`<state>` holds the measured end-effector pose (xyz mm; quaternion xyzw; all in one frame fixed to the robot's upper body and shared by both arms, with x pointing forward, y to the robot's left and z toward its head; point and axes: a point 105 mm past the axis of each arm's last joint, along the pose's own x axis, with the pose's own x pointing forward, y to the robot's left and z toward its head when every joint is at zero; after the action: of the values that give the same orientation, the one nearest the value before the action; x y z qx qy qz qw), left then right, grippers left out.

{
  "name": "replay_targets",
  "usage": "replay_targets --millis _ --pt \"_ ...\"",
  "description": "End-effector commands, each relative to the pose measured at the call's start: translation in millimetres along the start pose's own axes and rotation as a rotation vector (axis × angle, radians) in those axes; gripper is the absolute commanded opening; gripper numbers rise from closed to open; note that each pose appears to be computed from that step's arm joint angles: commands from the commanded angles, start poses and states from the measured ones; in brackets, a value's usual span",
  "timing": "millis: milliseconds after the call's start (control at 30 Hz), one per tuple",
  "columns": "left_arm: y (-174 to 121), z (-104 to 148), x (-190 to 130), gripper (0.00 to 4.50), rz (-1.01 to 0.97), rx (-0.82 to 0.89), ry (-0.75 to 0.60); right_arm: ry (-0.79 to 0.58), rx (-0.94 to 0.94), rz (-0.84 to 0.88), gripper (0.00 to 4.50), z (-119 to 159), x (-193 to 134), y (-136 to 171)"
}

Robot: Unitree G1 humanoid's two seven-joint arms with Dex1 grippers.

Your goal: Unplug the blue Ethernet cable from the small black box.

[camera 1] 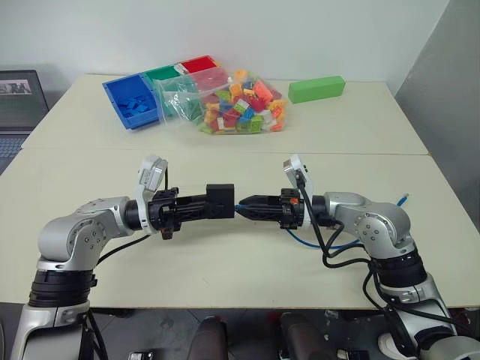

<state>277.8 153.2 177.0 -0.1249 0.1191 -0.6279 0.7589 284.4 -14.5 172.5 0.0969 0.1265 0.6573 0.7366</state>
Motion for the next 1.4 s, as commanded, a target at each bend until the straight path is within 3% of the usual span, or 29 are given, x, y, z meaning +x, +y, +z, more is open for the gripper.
replay_targets --millis 33,500,767,1167,1233,1267,1400 --pt "-3.7 11.7 2.1 0.79 -0.018 0.057 -0.012 -0.007 -0.044 0.029 0.14 7.6 1.9 5.0" --pt "-2.2 16.5 -0.1 0.79 -0.007 0.055 -0.031 0.008 -0.06 0.032 0.04 4.7 -1.0 5.5" --pt "0.5 18.7 -13.8 0.79 0.038 0.059 -0.035 0.042 -0.05 -0.022 0.04 -2.6 -22.8 -4.6" --pt "0.2 15.0 -10.1 0.79 0.034 0.055 -0.037 -0.026 -0.044 -0.001 0.04 13.4 -17.4 2.8" --pt "-0.8 14.0 -7.8 0.79 0.024 0.053 -0.036 -0.04 -0.045 -0.001 0.74 16.0 -15.3 3.6" --pt "-1.2 13.4 -6.7 0.79 0.02 0.052 -0.035 -0.046 -0.044 0.001 0.8 17.2 -14.2 4.3" --pt "-2.7 11.9 -4.4 0.79 0.008 0.049 -0.031 -0.07 -0.023 0.025 1.72 21.8 -12.9 10.4"
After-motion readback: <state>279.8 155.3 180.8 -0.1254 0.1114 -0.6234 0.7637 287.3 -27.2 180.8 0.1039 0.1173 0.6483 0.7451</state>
